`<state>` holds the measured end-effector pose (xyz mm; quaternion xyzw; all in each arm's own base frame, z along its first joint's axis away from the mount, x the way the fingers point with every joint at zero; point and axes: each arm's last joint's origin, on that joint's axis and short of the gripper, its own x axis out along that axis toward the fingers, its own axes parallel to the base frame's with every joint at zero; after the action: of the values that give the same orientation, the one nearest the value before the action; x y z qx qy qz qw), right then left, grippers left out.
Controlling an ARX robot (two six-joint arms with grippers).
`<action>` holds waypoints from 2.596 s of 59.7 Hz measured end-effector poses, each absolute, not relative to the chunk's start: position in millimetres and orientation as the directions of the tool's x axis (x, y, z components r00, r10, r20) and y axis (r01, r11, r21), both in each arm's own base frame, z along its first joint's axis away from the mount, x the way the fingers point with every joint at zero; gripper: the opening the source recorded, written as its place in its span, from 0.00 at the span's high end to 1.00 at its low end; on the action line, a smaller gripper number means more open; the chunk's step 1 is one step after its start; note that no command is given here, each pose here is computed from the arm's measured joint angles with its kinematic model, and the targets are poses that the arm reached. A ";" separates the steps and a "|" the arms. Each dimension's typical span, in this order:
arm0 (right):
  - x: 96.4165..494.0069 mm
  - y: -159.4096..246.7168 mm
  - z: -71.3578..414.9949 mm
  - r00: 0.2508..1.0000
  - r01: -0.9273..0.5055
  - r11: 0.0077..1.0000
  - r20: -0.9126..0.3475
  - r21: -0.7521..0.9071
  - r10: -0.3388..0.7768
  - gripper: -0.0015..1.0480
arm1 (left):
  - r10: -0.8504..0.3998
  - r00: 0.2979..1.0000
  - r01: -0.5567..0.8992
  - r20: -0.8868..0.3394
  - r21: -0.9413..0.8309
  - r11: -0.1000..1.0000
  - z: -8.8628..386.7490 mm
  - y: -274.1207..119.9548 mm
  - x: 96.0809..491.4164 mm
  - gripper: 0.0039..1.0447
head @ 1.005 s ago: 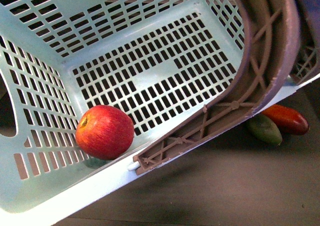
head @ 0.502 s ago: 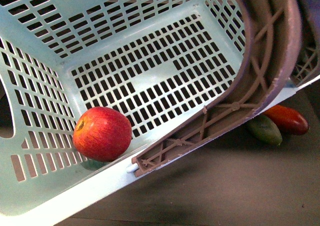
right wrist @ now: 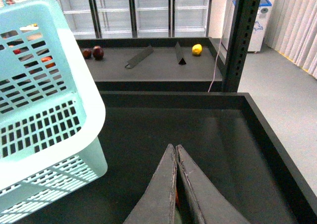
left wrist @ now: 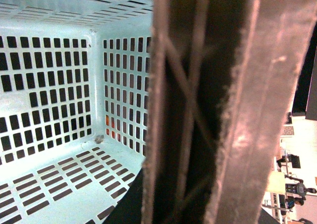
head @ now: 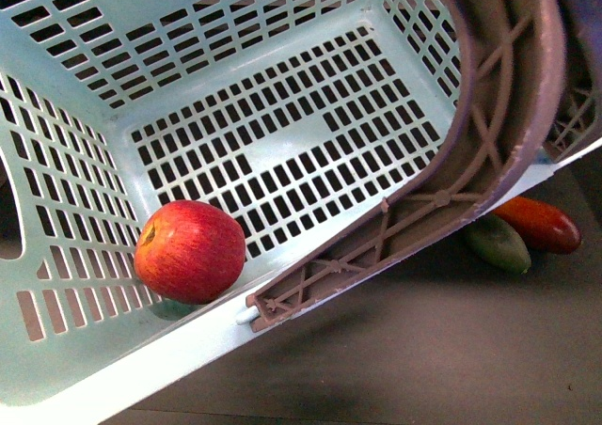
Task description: Pick apple with right arm and hold basket with left
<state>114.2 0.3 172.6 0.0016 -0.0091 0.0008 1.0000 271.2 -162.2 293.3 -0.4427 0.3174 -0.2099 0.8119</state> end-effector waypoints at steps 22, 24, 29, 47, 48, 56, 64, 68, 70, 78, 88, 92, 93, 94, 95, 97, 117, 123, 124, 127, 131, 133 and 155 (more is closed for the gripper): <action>106.6 0.3 171.8 1.000 -0.001 1.000 0.016 0.003 0.001 0.98 | -0.621 0.711 0.059 -0.330 -0.852 0.520 293.1 -162.1 271.2 0.86; 104.0 0.3 169.2 1.000 -0.003 1.000 -0.006 0.003 0.003 0.98 | -0.621 0.711 0.059 -0.330 -0.852 0.520 293.1 -162.1 271.2 0.86; 98.5 0.3 168.4 1.000 -0.002 1.000 -0.001 0.003 0.002 0.98 | -0.621 0.711 0.060 -0.330 -0.852 0.520 293.3 -162.1 271.2 0.86; 97.0 0.3 169.3 1.000 -0.001 1.000 0.013 0.003 0.001 0.98 | -0.623 0.709 0.058 -0.330 -0.854 0.518 293.1 -162.4 271.0 0.86; 97.0 0.3 169.3 1.000 -0.001 1.000 0.013 0.003 0.001 0.98 | -0.623 0.709 0.059 -0.329 -0.853 0.518 293.4 -162.4 271.0 0.86; 97.0 0.3 169.3 1.000 -0.001 1.000 0.013 0.003 0.001 0.93 | -0.621 0.711 0.059 -0.330 -0.852 0.520 293.2 -162.2 271.1 0.86; 97.0 0.3 169.3 1.000 -0.001 1.000 0.013 0.003 0.001 0.74 | -0.621 0.711 0.060 -0.329 -0.852 0.520 293.4 -162.3 271.0 0.86; 97.0 0.3 169.3 1.000 -0.001 1.000 0.013 0.003 0.001 0.64 | -0.623 0.710 0.060 -0.329 -0.853 0.519 293.4 -162.3 271.0 0.86; 97.0 0.3 169.3 1.000 -0.001 1.000 0.013 0.003 0.001 0.59 | -0.622 0.710 0.060 -0.329 -0.853 0.519 293.4 -162.2 271.0 0.86; 97.0 0.3 169.3 1.000 -0.001 1.000 0.013 0.003 0.001 0.41 | -0.622 0.710 0.060 -0.329 -0.852 0.519 293.4 -162.2 271.1 0.86; 96.9 0.3 169.4 1.000 -0.001 1.000 0.014 0.003 0.001 0.18 | -0.634 0.749 0.160 -0.195 -0.874 0.458 292.7 -160.4 275.2 0.86; 96.9 0.3 169.4 1.000 -0.001 1.000 0.014 0.003 0.001 0.08 | -0.604 0.778 0.158 -0.175 -0.875 0.457 294.3 -154.5 279.6 0.86; 96.9 0.3 169.4 1.000 -0.001 1.000 0.014 0.003 0.001 0.07 | -0.598 0.783 0.154 -0.173 -0.876 0.457 294.4 -153.0 280.5 0.86; 96.9 0.2 169.4 1.000 0.000 1.000 0.014 0.003 0.000 0.07 | -0.585 0.793 0.147 -0.171 -0.878 0.456 294.4 -149.7 282.8 0.86; 96.9 0.2 169.4 1.000 -0.001 1.000 0.014 0.003 0.001 0.07 | -0.578 0.798 0.140 -0.171 -0.880 0.454 294.4 -148.1 283.8 0.86; 96.9 0.2 169.4 1.000 -0.001 1.000 0.014 0.003 0.001 0.09 | -0.557 0.812 0.122 -0.174 -0.883 0.453 293.5 -143.2 287.6 0.86; 96.9 0.2 169.4 1.000 -0.001 1.000 0.014 0.003 0.001 0.08 | -0.232 0.902 -0.268 -0.365 -0.892 0.364 244.8 -77.7 354.2 0.86; 96.9 0.3 169.4 1.000 -0.001 1.000 0.014 0.003 0.001 0.08 | -0.150 0.896 -0.354 -0.418 -0.876 0.328 228.2 -57.7 370.6 0.86; 96.9 0.3 169.4 1.000 -0.001 1.000 0.014 0.003 0.001 0.08 | -0.143 0.895 -0.362 -0.422 -0.875 0.320 226.5 -55.7 372.3 0.86; 96.9 0.3 169.4 1.000 -0.001 1.000 0.014 0.003 0.001 0.08 | -0.109 0.892 -0.392 -0.438 -0.871 0.296 220.8 -47.2 378.8 0.86; 96.9 0.3 169.4 1.000 -0.001 1.000 0.014 0.003 0.001 0.08 | -0.066 0.886 -0.428 -0.459 -0.865 0.262 213.6 -35.8 389.5 0.86; 96.9 0.2 169.4 1.000 -0.001 1.000 0.014 0.003 0.001 0.08 | -0.036 0.880 -0.454 -0.474 -0.860 0.235 208.5 -28.1 397.9 0.86; 96.9 0.2 169.4 1.000 -0.001 1.000 0.014 0.003 0.001 0.08 | 0.075 0.809 -0.587 -0.584 -0.793 0.162 175.5 -3.5 422.4 0.86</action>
<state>96.9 0.2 169.4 0.0015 -0.0070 0.0004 1.0000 422.4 -3.5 175.5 -0.6065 0.2111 0.2261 0.7325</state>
